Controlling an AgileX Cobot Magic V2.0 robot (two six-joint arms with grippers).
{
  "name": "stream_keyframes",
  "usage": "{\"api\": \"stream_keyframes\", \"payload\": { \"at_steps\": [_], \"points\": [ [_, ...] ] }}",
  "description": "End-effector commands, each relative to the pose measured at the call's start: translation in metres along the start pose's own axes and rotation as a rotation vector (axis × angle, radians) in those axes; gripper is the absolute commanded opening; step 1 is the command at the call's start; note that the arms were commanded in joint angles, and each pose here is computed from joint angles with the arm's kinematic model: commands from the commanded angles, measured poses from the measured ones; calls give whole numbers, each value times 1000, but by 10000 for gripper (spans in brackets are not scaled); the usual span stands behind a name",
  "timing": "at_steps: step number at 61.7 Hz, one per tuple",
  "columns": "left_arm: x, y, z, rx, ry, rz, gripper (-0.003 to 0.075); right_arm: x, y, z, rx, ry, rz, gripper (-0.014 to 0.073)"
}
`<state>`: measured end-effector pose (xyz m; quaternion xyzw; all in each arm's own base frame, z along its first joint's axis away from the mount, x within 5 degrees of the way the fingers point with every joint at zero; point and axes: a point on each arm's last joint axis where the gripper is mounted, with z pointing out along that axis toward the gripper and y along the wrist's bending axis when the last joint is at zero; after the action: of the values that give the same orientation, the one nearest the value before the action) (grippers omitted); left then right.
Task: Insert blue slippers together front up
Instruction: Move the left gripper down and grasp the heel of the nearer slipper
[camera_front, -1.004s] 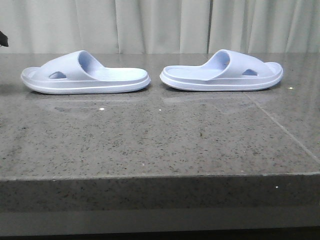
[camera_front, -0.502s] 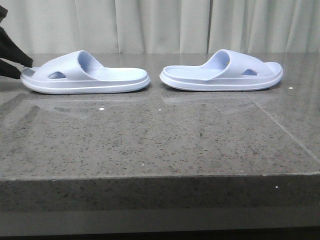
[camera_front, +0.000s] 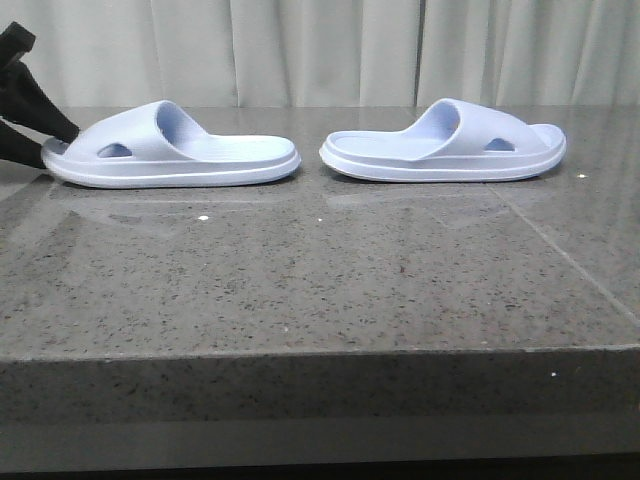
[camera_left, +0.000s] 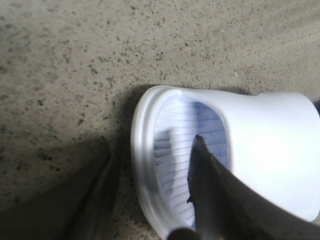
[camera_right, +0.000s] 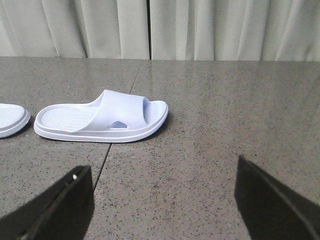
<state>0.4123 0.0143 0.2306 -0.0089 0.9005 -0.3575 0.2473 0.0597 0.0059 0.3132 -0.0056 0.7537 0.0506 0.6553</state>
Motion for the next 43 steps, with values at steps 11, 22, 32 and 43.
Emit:
{"api": "stream_keyframes", "payload": {
  "at_steps": [11,22,32,43],
  "points": [
    [-7,-15,8,62,-21,1,337,-17,0,-1,8,-92,-1,596],
    [-4,-14,15,73,0,-7,332,-17,0,-1,8,-92,-1,596],
    [-2,-16,15,94,25,-6,164,-16,0,-1,8,-91,-1,596],
    [2,-20,14,135,67,19,-20,-16,0,-1,8,-91,-1,596]
  ]
}}
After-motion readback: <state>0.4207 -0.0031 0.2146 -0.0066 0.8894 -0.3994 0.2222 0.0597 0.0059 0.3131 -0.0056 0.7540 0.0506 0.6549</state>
